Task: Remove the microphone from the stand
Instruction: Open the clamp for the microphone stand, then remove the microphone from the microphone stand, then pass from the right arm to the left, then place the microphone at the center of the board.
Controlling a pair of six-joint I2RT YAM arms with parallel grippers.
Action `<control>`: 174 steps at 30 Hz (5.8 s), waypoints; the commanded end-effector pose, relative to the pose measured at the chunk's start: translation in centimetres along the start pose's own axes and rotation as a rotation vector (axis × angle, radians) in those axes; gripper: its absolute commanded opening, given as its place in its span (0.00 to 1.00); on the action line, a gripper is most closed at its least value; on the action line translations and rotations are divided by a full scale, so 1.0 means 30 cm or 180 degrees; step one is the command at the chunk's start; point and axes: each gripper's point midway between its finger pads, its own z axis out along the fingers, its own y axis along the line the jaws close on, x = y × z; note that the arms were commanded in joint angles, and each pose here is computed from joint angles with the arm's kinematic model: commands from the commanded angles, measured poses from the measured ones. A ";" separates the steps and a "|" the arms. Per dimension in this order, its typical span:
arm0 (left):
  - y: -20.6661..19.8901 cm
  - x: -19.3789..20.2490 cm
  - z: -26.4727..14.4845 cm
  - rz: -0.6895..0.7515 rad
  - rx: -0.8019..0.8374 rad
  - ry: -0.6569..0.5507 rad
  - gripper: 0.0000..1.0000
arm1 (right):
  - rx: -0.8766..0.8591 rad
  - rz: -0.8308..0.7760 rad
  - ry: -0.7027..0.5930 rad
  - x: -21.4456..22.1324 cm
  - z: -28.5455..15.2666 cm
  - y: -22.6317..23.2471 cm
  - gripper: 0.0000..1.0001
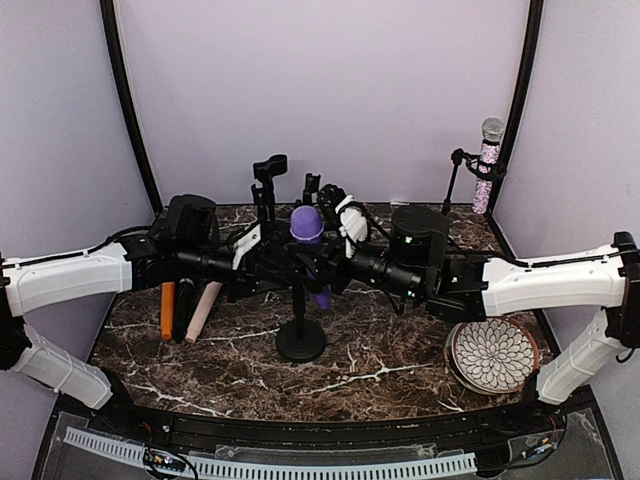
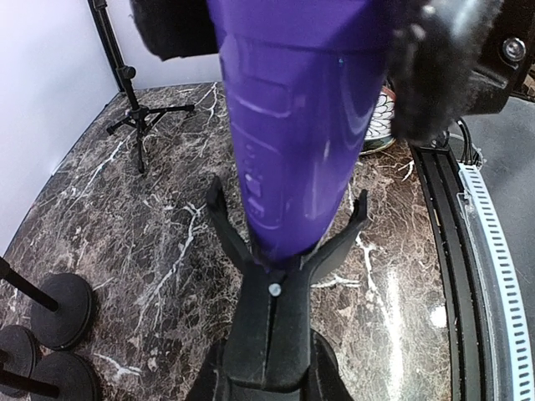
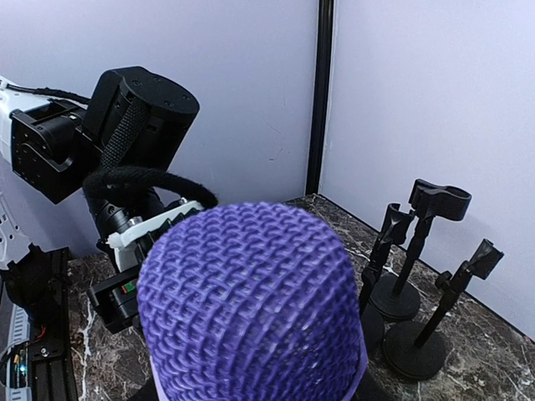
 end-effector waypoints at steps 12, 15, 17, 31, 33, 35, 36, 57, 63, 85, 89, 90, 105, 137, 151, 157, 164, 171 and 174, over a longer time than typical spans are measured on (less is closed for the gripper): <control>0.012 -0.005 -0.012 0.0035 -0.0114 0.0032 0.30 | 0.0765 0.0094 -0.0227 -0.100 -0.207 -0.162 0.05; 0.012 -0.007 -0.011 0.0022 -0.0119 0.0022 0.62 | 0.0785 0.0142 -0.0291 -0.109 -0.218 -0.169 0.05; 0.016 -0.009 -0.012 0.0012 -0.0138 0.0012 0.74 | 0.0759 0.0194 -0.0347 -0.119 -0.222 -0.165 0.05; 0.023 -0.185 -0.135 0.0116 -0.0468 -0.0604 0.93 | 0.0500 0.0352 -0.0625 -0.249 -0.265 -0.132 0.04; 0.018 -0.244 -0.183 0.0124 -0.0550 -0.0845 0.94 | 0.0391 0.0370 -0.0700 -0.294 -0.276 -0.116 0.04; 0.015 -0.297 -0.221 0.0052 -0.0585 -0.1026 0.95 | 0.0308 0.0369 -0.0761 -0.340 -0.285 -0.105 0.04; 0.016 -0.330 -0.239 0.0025 -0.0595 -0.1099 0.95 | 0.0253 0.0366 -0.0791 -0.364 -0.289 -0.096 0.04; -0.186 -0.510 -0.147 -0.0459 0.0719 -0.1178 0.91 | -0.1070 0.0707 -0.1150 -0.457 -0.225 0.078 0.03; -0.186 -0.526 -0.118 -0.0571 0.0836 -0.1155 0.70 | -0.1256 0.0689 -0.1180 -0.457 -0.226 0.108 0.04; -0.232 -0.524 -0.097 -0.0654 0.1106 -0.1130 0.29 | -0.1185 0.0754 -0.1097 -0.418 -0.190 0.089 0.05; -0.234 -0.525 -0.100 -0.0682 0.1116 -0.1196 0.20 | -0.1178 0.0757 -0.1089 -0.413 -0.191 0.086 0.06; -0.234 -0.528 -0.102 -0.0691 0.1119 -0.1213 0.18 | -0.1179 0.0753 -0.1093 -0.414 -0.193 0.085 0.07; -0.143 -0.546 -0.163 -0.0938 0.0417 -0.1218 0.05 | -0.0694 0.0669 -0.1178 -0.413 -0.275 -0.016 0.95; 0.262 0.509 -0.223 -0.2877 -0.1881 0.1107 0.00 | 0.0676 0.0929 -0.0633 -0.183 -0.378 -0.297 0.98; 0.332 0.760 -0.166 -0.3027 -0.2229 0.2003 0.07 | 0.0784 0.1007 -0.0624 -0.153 -0.408 -0.315 0.99; 0.352 0.804 -0.193 -0.2988 -0.2467 0.2183 0.11 | 0.0800 0.1016 -0.0616 -0.146 -0.404 -0.319 0.98; 0.358 0.825 -0.204 -0.2964 -0.2561 0.2252 0.18 | 0.0780 0.1020 -0.0615 -0.149 -0.397 -0.316 0.99; 0.357 0.823 -0.201 -0.2970 -0.2540 0.2262 0.29 | 0.0787 0.1033 -0.0600 -0.141 -0.397 -0.317 0.99; 0.358 0.815 -0.199 -0.2972 -0.2521 0.2238 0.36 | 0.0778 0.1042 -0.0600 -0.140 -0.397 -0.315 0.98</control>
